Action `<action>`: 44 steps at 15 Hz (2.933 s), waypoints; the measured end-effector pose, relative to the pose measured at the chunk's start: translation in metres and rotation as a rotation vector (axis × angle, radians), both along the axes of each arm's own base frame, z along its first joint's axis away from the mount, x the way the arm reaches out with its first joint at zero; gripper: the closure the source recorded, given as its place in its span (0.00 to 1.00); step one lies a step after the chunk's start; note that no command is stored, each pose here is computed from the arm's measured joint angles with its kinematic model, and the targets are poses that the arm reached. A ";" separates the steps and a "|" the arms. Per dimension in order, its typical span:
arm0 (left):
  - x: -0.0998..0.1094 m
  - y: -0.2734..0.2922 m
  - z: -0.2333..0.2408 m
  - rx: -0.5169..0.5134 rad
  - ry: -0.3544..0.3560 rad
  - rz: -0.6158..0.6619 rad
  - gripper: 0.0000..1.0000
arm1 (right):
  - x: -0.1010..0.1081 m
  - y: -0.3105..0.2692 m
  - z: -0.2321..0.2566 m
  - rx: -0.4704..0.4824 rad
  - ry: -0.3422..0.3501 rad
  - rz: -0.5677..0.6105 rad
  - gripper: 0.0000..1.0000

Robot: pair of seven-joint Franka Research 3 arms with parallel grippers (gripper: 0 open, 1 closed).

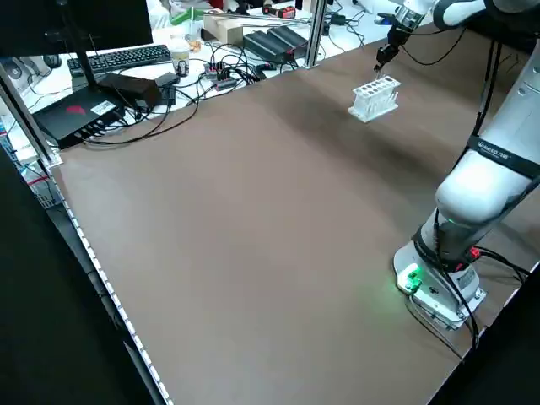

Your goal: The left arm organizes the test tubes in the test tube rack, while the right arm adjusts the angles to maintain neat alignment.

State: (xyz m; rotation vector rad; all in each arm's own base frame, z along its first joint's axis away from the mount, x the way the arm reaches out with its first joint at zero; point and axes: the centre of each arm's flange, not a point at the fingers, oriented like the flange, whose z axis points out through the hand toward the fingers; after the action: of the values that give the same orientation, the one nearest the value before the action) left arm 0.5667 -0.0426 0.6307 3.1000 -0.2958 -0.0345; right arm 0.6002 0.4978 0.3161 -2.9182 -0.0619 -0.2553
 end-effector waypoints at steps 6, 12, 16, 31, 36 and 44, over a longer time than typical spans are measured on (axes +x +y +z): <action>0.000 0.000 0.000 0.000 0.000 0.006 0.00 | 0.000 0.000 0.001 0.001 -0.002 0.000 0.89; 0.000 0.000 0.000 0.000 0.000 0.006 0.00 | 0.000 0.000 0.005 0.005 -0.006 0.000 0.89; 0.000 0.000 0.000 0.000 0.000 0.006 0.00 | -0.002 0.003 0.006 0.009 -0.002 0.005 0.89; 0.000 0.000 0.000 0.000 0.000 0.006 0.00 | -0.006 -0.006 0.021 -0.034 0.066 0.006 0.89; 0.000 0.000 0.000 0.000 0.000 0.006 0.00 | -0.009 -0.012 0.017 -0.073 0.123 0.007 0.89; 0.000 0.000 0.000 0.000 0.001 0.006 0.00 | -0.020 -0.007 0.018 -0.093 0.173 0.026 0.89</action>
State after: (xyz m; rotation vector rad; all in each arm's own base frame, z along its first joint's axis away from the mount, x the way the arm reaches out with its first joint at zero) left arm 0.5667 -0.0427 0.6305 3.1010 -0.2858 -0.0352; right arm 0.5805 0.4904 0.3340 -3.0167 -0.0862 0.0054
